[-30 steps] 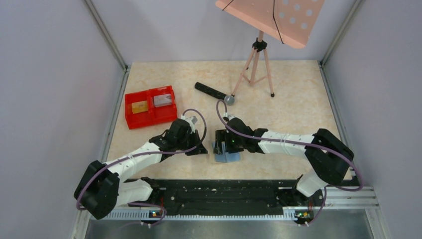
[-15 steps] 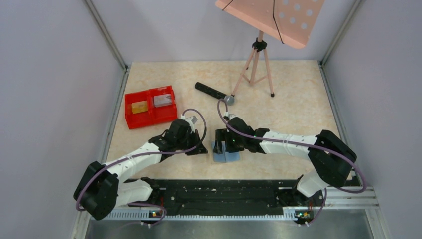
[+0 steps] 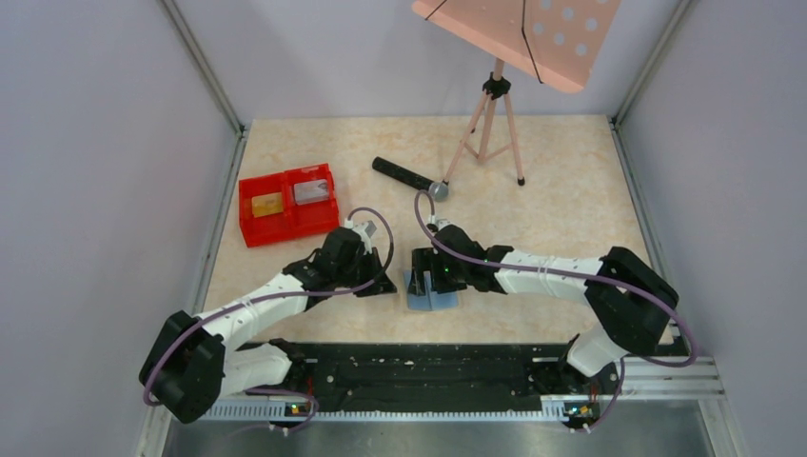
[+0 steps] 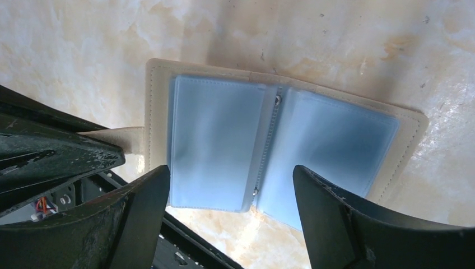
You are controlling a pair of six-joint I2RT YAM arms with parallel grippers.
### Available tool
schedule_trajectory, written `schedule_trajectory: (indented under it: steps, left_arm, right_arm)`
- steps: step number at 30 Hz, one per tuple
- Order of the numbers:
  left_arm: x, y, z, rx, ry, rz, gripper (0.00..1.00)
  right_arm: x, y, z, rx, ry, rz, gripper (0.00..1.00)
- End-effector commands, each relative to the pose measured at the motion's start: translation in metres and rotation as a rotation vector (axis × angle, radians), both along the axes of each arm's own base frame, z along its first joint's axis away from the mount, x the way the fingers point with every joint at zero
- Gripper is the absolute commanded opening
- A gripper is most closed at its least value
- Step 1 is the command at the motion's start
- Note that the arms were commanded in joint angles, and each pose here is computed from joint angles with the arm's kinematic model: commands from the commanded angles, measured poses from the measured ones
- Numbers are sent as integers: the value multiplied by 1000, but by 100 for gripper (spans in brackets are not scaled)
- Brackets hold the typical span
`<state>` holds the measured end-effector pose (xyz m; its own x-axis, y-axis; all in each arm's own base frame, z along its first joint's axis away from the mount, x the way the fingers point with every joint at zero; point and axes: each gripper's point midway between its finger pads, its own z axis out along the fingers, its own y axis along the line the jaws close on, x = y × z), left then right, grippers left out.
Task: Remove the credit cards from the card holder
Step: Remove the credit card from the card holder.
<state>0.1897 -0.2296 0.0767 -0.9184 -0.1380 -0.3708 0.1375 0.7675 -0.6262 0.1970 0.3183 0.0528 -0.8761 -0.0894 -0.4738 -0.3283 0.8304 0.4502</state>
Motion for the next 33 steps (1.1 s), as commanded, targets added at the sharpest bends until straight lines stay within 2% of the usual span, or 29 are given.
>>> schedule_trajectory:
  steps: [1,15,26,33]
  left_arm:
    - [2,-2,7,-22,-30,2,0]
    - [2,-3,5,-23,-29,-3,0]
    - [1,-1,4,-11,-30,-1,0]
    - [2,1,4,3,-35,1,0]
  right_arm:
    - [5,18,10,45,-17,17,81]
    - [-1,32,3,44,7,54,81]
    - [4,19,2,-11,-22,22,75]
    - [7,5,3,-56,-48,-11,75]
